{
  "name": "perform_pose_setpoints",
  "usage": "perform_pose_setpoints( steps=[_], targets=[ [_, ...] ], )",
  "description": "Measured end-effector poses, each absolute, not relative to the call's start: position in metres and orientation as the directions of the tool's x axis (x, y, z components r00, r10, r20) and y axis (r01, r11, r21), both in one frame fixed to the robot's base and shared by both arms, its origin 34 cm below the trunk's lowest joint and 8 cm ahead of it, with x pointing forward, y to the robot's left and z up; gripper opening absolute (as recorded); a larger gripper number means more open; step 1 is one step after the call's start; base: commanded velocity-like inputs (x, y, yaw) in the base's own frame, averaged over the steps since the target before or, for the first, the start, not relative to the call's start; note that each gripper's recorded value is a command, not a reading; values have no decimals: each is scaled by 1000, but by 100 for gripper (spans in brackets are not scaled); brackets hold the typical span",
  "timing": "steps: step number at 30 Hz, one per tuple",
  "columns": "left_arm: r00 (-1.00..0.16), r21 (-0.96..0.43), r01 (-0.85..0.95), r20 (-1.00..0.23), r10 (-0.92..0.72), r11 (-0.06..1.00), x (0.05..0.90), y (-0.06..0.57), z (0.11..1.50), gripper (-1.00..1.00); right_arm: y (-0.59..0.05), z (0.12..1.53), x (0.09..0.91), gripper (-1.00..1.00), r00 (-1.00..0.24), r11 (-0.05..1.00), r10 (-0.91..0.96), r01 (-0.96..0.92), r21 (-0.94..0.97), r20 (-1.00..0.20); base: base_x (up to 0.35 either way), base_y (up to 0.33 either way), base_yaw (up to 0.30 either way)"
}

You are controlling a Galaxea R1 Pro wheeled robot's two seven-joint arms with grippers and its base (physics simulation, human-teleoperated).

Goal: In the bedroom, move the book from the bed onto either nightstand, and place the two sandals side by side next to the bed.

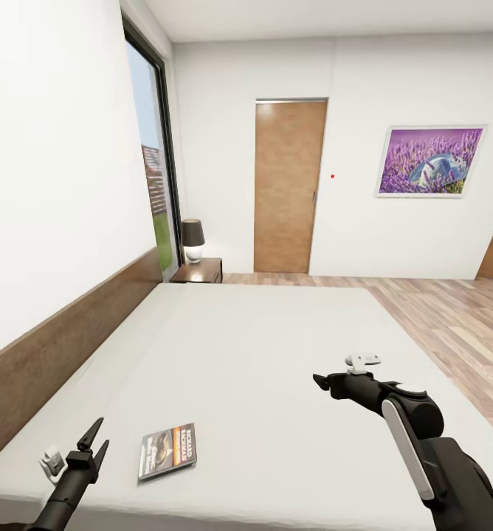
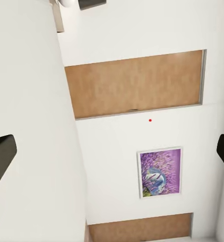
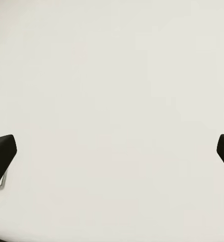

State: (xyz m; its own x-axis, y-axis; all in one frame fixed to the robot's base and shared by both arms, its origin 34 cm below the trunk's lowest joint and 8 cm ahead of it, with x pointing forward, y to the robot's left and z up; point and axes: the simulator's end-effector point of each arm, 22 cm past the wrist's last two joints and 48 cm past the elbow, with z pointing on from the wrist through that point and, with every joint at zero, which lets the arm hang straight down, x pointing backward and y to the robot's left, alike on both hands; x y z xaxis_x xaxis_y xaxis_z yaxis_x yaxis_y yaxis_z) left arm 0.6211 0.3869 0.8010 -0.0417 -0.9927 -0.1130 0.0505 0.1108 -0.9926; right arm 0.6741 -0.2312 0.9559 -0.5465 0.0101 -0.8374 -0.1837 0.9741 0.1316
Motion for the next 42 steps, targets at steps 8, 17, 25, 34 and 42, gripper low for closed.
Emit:
perform_pose_setpoints(
  steps=[8,17,25,34,42],
  targets=[
    [-43,-993,53,-111,-993,109,622,387,790,100,-226,943,673,100,-548,972,0,-197,129,-836,0,0,0],
    [-44,-993,56,-108,-993,106,623,386,777,100,-219,927,672,100,-550,969,-12,-212,125,-835,0,0,0],
    [-45,-993,61,-104,-994,101,625,387,767,100,-218,914,672,100,-551,969,-16,-215,123,-835,0,0,0],
    [-47,-993,68,-99,-994,96,627,386,754,100,-218,899,671,100,-551,969,-17,-216,123,-835,0,0,0],
    [-55,-993,78,-88,-995,83,630,381,744,100,-214,885,670,100,-551,967,-24,-223,120,-834,0,0,0]
  ],
)
